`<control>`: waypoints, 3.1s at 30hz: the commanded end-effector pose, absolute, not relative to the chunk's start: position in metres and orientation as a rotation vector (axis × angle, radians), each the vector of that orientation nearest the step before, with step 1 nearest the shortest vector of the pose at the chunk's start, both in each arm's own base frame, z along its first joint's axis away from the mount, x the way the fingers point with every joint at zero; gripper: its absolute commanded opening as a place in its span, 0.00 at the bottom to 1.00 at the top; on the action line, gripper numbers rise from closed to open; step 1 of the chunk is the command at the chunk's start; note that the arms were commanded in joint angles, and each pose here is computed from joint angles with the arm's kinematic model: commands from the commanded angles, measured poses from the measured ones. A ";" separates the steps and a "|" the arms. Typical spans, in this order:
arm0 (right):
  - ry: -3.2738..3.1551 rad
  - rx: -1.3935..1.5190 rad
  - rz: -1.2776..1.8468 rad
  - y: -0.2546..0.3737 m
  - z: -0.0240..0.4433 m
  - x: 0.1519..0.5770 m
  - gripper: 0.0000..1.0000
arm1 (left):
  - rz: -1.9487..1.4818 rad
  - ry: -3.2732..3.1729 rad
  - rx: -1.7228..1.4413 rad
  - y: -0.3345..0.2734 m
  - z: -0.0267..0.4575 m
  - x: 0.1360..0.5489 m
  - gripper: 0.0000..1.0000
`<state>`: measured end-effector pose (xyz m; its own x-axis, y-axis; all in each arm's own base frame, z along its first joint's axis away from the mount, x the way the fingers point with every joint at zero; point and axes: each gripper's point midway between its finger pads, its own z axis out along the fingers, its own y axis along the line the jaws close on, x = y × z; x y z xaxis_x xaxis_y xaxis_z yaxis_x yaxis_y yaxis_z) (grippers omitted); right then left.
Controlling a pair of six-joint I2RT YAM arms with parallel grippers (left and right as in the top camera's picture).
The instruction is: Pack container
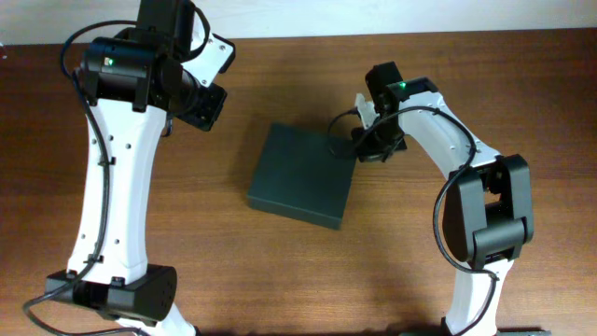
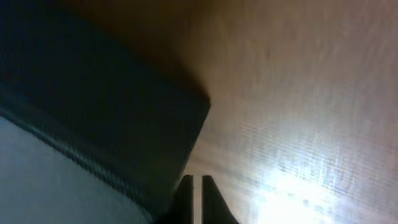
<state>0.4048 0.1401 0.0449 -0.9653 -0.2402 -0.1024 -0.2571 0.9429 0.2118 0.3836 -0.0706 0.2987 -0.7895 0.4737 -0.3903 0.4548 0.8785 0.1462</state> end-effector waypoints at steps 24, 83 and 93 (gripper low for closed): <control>2.767 -0.433 0.486 0.161 0.078 0.452 0.08 | 0.084 2.642 0.588 -0.048 0.299 0.389 0.02; 3.154 -0.754 0.170 0.198 0.061 0.324 0.04 | -0.306 2.735 0.840 -0.140 0.133 0.395 0.02; 3.142 -0.752 0.173 0.200 0.060 0.327 0.04 | -0.336 2.855 0.914 -0.155 0.077 0.387 0.02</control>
<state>0.3333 0.2002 0.0794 -0.8840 -0.4670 0.0211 -0.4620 0.8796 0.1131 0.3920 -0.1477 0.0921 -0.8130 0.5413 -0.2146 0.5744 0.8058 -0.1437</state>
